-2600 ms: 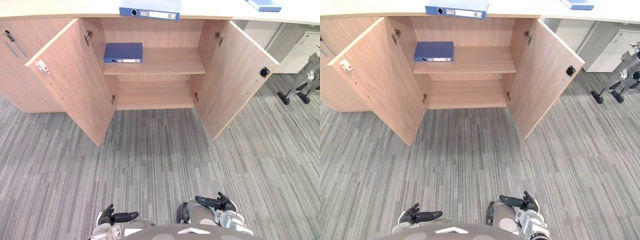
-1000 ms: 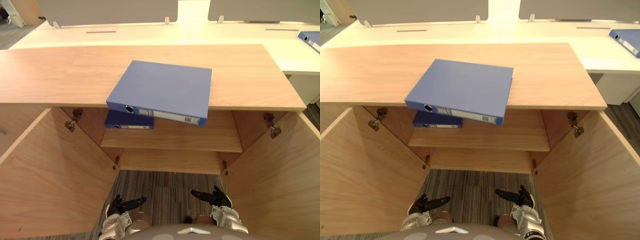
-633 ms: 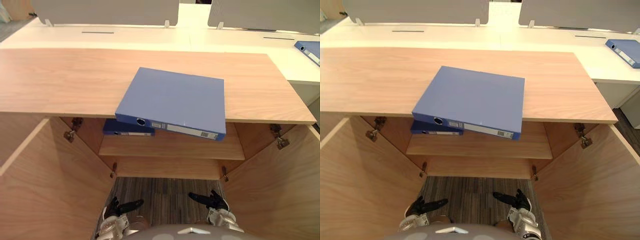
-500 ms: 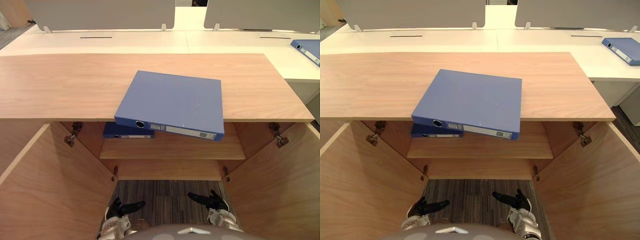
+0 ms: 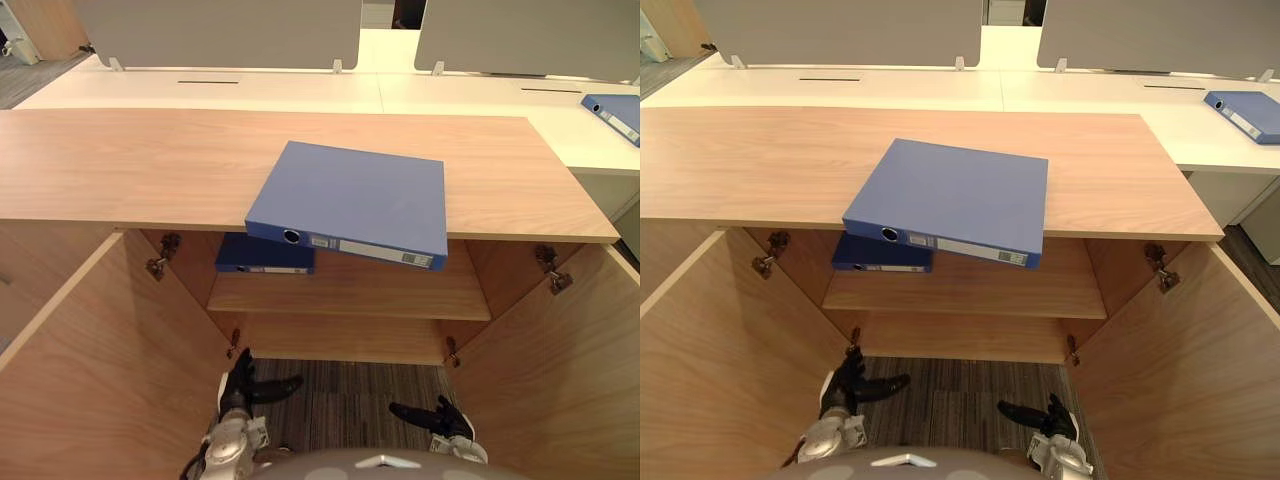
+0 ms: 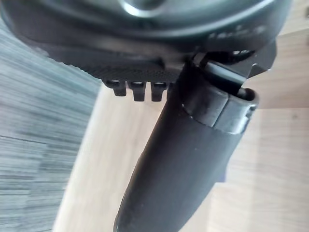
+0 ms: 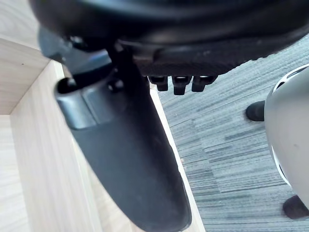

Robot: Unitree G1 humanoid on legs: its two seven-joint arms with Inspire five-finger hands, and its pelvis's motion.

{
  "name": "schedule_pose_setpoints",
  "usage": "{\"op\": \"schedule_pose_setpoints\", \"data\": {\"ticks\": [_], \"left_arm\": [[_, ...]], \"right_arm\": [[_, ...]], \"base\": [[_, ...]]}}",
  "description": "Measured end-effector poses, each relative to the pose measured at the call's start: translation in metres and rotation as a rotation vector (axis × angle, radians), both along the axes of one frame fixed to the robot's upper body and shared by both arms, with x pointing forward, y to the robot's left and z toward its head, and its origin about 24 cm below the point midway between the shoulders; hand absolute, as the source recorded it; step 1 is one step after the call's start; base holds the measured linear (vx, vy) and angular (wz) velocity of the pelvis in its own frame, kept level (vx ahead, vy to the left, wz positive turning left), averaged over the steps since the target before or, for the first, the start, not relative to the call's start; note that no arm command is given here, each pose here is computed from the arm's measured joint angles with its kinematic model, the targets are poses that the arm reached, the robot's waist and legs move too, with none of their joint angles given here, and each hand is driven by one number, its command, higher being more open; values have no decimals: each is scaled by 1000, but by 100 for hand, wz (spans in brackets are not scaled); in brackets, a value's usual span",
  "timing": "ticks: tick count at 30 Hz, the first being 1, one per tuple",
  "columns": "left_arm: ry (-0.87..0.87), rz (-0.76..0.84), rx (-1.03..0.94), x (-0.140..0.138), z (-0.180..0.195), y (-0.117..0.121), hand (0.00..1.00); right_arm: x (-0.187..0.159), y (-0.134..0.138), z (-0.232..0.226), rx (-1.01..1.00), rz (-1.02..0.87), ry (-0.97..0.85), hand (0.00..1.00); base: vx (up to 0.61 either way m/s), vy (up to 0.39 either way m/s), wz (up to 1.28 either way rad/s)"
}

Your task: Walk over to the cabinet, pick up the folder, carry it to the office cabinet, place the folder inside the office cabinet, then close the office cabinet door

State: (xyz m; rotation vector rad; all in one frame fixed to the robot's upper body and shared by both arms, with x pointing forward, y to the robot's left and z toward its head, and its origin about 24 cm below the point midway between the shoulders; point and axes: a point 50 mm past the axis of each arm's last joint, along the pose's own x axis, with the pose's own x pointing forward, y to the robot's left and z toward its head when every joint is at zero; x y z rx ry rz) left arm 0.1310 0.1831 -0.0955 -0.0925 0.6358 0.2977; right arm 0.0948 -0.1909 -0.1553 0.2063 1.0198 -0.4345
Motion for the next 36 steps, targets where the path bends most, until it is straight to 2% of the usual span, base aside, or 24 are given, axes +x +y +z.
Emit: {"op": "schedule_pose_setpoints", "data": {"ticks": [5,13,22,28,36], "left_arm": [[-242,23,43,17,47,3,100],[-539,130,72,29,107,2,100],[-766,199,142,27,157,7,100],[-832,14,278,33,173,0,100],[-955,-266,376,54,193,-23,100]], "right_arm": [[-4,1,1,-16,41,-2,100],[-11,1,0,-26,50,10,100],[-14,1,-2,-24,51,26,100],[-18,1,-6,-33,131,74,100],[-14,-7,-6,-46,150,77,100]], "base": [[-9,2,8],[-2,-19,8],[-11,-6,4],[0,0,0],[1,-3,-5]]}}
